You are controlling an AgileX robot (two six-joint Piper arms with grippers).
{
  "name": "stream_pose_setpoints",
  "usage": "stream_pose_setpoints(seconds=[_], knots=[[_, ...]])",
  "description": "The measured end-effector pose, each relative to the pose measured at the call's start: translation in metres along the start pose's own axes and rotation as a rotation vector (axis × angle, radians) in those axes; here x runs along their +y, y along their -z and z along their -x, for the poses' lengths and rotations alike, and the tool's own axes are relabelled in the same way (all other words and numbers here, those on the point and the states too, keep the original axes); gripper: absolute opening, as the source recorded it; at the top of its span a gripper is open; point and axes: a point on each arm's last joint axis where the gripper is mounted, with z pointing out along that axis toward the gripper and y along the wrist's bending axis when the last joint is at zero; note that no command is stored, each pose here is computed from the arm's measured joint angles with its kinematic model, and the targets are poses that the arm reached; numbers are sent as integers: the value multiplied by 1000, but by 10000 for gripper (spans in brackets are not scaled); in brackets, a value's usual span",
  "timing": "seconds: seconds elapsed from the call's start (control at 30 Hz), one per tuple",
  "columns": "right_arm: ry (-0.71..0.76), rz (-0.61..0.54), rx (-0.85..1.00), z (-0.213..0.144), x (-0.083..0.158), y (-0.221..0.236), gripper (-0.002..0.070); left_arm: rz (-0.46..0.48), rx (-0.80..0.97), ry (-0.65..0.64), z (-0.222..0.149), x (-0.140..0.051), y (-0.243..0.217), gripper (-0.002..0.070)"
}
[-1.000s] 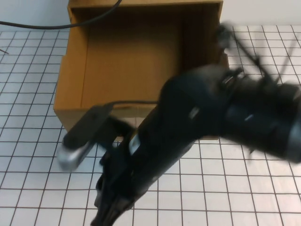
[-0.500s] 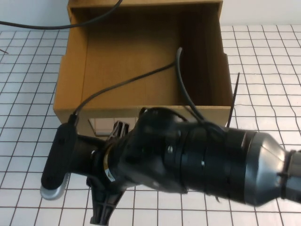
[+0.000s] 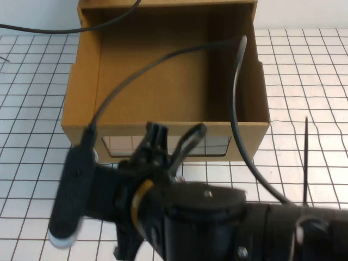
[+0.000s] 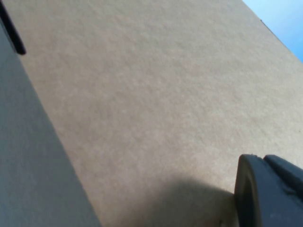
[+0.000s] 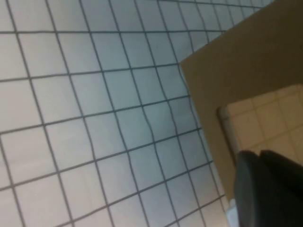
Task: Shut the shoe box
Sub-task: Close the shoe box with your right arm
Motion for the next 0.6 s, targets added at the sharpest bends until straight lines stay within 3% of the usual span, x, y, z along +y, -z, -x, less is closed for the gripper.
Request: stream_pose_setpoints(seconds=[0.27, 0.6], knots=[[92, -34, 17, -28, 19, -6, -13, 0, 0, 0, 0, 0, 0, -5], [130, -222, -94, -29, -2, -31, -13, -3, 4, 0, 0, 0, 0, -5]])
